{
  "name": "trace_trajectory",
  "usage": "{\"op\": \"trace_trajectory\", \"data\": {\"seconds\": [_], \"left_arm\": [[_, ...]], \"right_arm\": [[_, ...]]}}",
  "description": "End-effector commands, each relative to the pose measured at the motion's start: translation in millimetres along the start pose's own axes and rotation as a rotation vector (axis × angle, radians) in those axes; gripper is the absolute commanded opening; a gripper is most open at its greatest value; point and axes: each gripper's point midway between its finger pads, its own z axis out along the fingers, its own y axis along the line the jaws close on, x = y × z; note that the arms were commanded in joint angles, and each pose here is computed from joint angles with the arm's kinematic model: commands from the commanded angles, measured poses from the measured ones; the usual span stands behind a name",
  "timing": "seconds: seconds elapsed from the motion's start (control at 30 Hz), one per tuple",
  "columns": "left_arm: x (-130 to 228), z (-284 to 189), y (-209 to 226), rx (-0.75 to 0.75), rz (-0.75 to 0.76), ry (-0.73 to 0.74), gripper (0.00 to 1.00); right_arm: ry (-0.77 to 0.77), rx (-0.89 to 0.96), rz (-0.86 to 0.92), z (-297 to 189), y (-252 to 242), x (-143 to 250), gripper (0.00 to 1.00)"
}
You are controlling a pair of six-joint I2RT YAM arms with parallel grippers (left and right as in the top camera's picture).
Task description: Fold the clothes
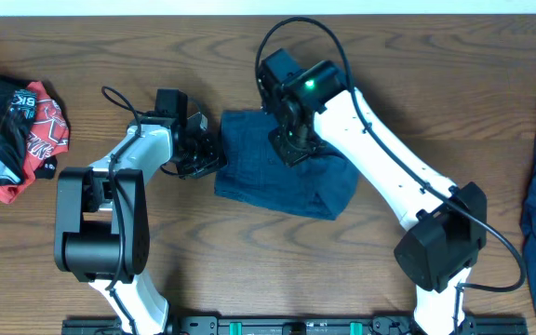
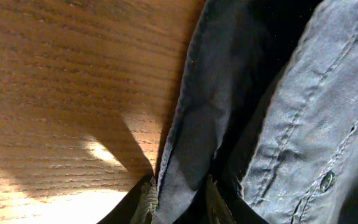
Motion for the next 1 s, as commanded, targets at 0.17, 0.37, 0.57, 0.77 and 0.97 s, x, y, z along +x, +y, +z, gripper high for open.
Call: {"op": "trace_trajectory", "data": {"seconds": [0.17, 0.37, 0.57, 0.77, 0.97], "left_arm": [[18, 18, 31, -0.118, -0.048, 0.061, 0.30], [19, 18, 31, -0.118, -0.049, 0.063, 0.30], [21, 18, 32, -0.121, -0.052, 0.070, 0.30], [21, 18, 32, -0.121, -0.052, 0.070, 0.30], [21, 17, 32, -0.123, -0.054, 0.073, 0.30]], "right_arm": [[-0.256, 0.021, 0.025, -67, -4, -47, 0.01], [-0.335, 0.007, 0.030, -81, -1, -63, 0.01], [-0.278, -0.047, 0.015, -61, 13, -62, 0.01], [-0.212, -0.073, -0.028, -31, 37, -62, 0.01], [-0.175, -0.090, -0.074, -8, 66, -61, 0.01]]}}
